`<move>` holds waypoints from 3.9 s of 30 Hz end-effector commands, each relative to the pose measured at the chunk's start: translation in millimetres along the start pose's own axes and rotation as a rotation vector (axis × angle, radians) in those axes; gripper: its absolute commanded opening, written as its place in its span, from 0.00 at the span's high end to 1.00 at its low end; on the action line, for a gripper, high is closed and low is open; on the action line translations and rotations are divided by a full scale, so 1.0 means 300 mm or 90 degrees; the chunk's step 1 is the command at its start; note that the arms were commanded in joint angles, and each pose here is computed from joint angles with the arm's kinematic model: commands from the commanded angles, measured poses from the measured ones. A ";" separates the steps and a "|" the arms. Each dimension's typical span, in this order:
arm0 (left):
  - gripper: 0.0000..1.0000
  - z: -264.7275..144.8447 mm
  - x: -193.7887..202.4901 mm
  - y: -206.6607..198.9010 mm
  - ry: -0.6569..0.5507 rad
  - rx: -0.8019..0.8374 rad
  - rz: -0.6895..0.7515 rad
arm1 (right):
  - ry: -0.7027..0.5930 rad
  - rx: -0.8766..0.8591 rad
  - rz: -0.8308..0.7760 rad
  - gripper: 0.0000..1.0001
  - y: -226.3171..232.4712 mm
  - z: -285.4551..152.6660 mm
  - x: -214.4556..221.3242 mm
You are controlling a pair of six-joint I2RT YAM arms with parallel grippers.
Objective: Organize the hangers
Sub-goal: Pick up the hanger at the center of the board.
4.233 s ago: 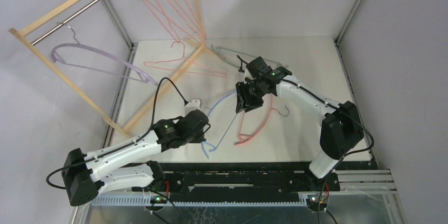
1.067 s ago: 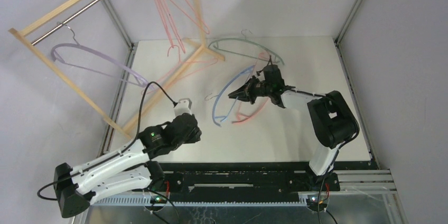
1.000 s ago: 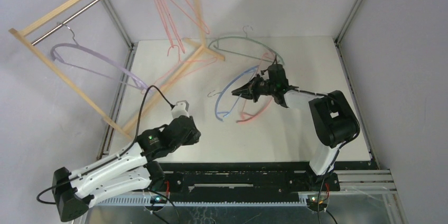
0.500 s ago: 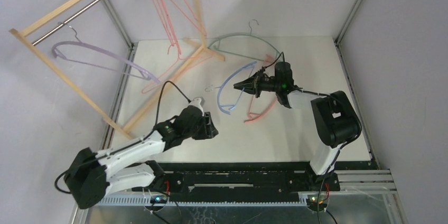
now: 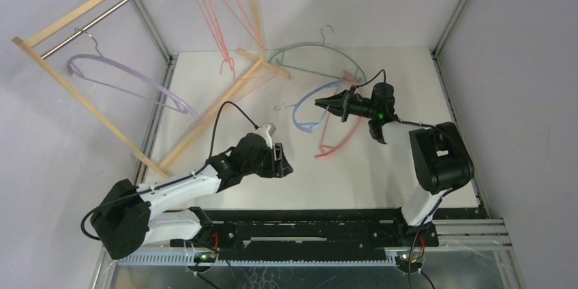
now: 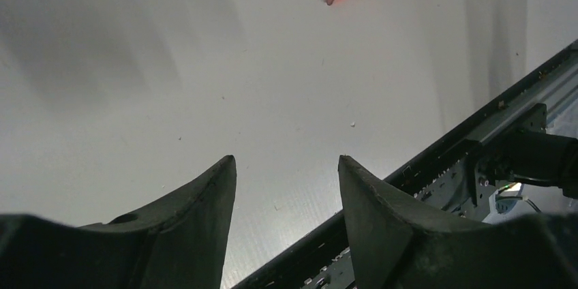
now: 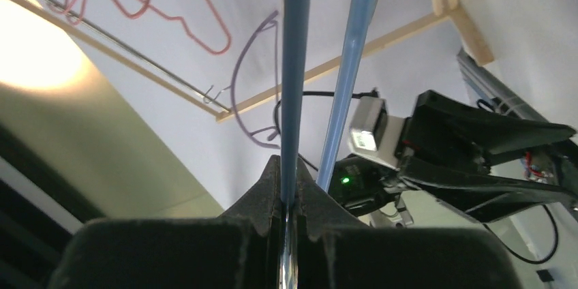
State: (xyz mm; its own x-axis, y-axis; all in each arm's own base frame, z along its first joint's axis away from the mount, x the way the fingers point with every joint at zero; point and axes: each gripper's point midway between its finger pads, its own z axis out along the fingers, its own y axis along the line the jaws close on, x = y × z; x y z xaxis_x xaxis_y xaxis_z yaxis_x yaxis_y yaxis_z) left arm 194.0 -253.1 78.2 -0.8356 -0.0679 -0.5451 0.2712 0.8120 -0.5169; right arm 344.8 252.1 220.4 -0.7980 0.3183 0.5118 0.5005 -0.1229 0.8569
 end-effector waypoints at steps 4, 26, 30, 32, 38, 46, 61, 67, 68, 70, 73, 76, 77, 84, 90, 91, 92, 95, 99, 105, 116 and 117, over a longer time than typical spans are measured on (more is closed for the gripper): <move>0.35 0.013 -0.048 -0.055 -0.041 0.076 0.016 | 0.029 -0.107 -0.047 1.00 0.171 -0.085 0.084; 0.24 -0.022 -0.245 -0.078 -0.148 0.206 -0.111 | 0.090 -0.149 -0.149 1.00 0.169 -0.201 0.143; 0.23 -0.046 -0.302 -0.057 -0.184 0.236 -0.152 | 0.107 -0.128 -0.179 1.00 0.144 -0.219 0.169; 0.23 -0.060 -0.335 -0.071 -0.200 0.263 -0.165 | 0.118 -0.118 -0.191 1.00 0.131 -0.220 0.190; 0.23 -0.083 -0.450 -0.116 -0.236 0.325 -0.192 | 0.146 -0.080 -0.224 1.00 0.077 -0.219 0.273; 0.12 -0.067 -0.513 -0.178 -0.247 0.424 -0.232 | 0.191 -0.067 -0.248 1.00 0.064 -0.207 0.377; 0.01 -0.176 -0.553 -0.268 -0.290 0.507 -0.214 | 0.282 -0.075 -0.241 1.00 0.059 -0.123 0.500; 0.01 -0.178 -0.555 -0.280 -0.297 0.533 -0.219 | 0.332 -0.073 -0.238 1.00 0.048 -0.085 0.580; 0.01 -0.176 -0.553 -0.281 -0.296 0.536 -0.218 | 0.341 -0.073 -0.240 1.00 0.051 -0.080 0.594; 0.01 -0.169 -0.550 -0.281 -0.294 0.538 -0.218 | 0.362 -0.072 -0.246 0.99 0.059 -0.069 0.626; 0.00 -0.170 -0.547 -0.281 -0.295 0.544 -0.219 | 0.380 -0.072 -0.248 0.99 0.065 -0.057 0.656; 0.01 -0.186 -0.551 -0.288 -0.304 0.559 -0.218 | 0.392 -0.058 -0.240 0.98 0.043 -0.045 0.663; 0.01 -0.192 -0.555 -0.292 -0.306 0.562 -0.216 | 0.397 -0.051 -0.236 0.99 0.029 -0.038 0.661; 0.05 -0.265 -0.553 -0.375 -0.310 0.609 -0.188 | 0.410 -0.022 -0.221 0.98 -0.039 0.002 0.636; 0.66 -0.296 -0.543 -0.385 -0.307 0.621 -0.195 | 0.407 -0.002 -0.221 0.96 -0.074 0.011 0.587; 0.75 -0.299 -0.539 -0.384 -0.307 0.622 -0.197 | 0.404 0.000 -0.223 0.93 -0.078 0.010 0.576; 0.87 -0.302 -0.537 -0.382 -0.308 0.621 -0.199 | 0.400 0.003 -0.226 0.89 -0.082 0.009 0.564; 1.00 -0.314 -0.532 -0.375 -0.312 0.616 -0.209 | 0.378 0.026 -0.244 0.75 -0.103 -0.004 0.510; 1.00 -0.326 -0.532 -0.375 -0.305 0.593 -0.214 | 0.307 0.064 -0.297 0.63 -0.127 -0.040 0.394; 1.00 -0.303 -0.519 -0.346 -0.261 0.452 -0.177 | 0.121 0.322 -0.481 0.42 -0.146 -0.172 0.198; 1.00 -0.246 -0.512 -0.230 -0.178 0.210 -0.198 | -0.068 0.575 -0.756 0.35 -0.102 -0.338 0.130; 1.00 -0.225 -0.511 -0.200 -0.173 0.175 -0.200 | -0.086 0.593 -0.773 0.35 -0.098 -0.347 0.132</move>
State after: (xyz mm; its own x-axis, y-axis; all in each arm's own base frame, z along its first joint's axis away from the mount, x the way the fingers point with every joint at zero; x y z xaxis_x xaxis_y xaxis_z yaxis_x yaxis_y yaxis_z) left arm 263.2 -265.6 268.3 -0.7408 -0.4835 -0.4663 0.2993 0.3839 -0.8735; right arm 276.2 201.8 218.4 -0.9210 -0.0071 -0.3895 -0.2663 0.7413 0.6161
